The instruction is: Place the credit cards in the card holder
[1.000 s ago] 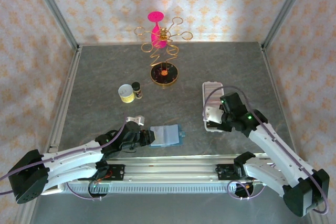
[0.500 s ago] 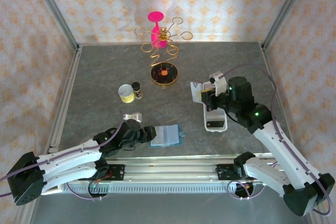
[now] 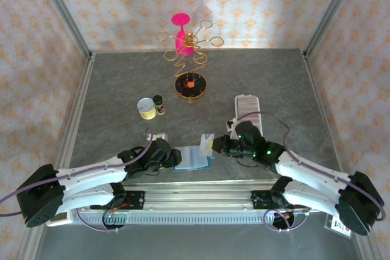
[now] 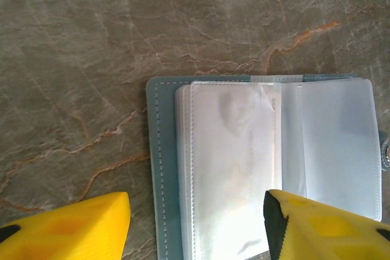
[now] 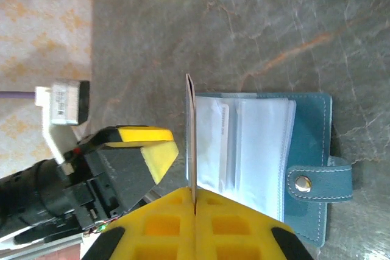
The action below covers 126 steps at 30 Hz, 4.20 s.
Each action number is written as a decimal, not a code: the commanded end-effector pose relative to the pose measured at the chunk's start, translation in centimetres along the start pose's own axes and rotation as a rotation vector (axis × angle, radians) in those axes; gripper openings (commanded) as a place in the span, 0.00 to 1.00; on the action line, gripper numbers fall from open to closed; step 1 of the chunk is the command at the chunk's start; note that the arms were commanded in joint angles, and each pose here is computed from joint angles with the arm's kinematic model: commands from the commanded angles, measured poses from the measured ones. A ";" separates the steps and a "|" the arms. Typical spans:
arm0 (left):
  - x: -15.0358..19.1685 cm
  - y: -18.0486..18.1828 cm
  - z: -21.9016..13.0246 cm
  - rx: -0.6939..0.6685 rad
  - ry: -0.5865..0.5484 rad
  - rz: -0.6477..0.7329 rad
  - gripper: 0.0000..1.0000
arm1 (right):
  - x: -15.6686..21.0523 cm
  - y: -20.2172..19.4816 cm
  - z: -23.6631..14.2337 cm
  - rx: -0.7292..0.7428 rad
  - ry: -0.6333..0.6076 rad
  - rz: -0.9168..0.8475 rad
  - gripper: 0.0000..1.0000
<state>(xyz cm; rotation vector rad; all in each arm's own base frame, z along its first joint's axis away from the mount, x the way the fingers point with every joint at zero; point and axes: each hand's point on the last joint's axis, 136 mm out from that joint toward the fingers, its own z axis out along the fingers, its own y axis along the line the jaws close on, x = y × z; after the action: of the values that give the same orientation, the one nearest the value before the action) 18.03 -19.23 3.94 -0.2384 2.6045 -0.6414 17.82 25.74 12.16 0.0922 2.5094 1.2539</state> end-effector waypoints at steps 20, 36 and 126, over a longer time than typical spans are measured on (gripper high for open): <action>1.4 1.4 1.6 -0.101 0.046 0.052 0.44 | 0.8 0.3 6.9 0.056 0.042 -0.028 0.00; 1.6 2.0 1.5 -0.108 0.044 0.046 0.37 | 1.6 -2.0 7.3 0.131 0.056 -0.038 0.00; 2.6 2.4 1.6 -0.053 0.034 -0.012 0.27 | 5.0 -2.9 9.0 0.162 0.200 0.024 0.00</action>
<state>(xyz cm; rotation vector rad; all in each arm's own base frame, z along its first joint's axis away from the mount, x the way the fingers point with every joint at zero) 17.03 -19.22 1.83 -0.2527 2.6305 -0.6296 16.49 31.65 3.98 0.0526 2.7666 1.1246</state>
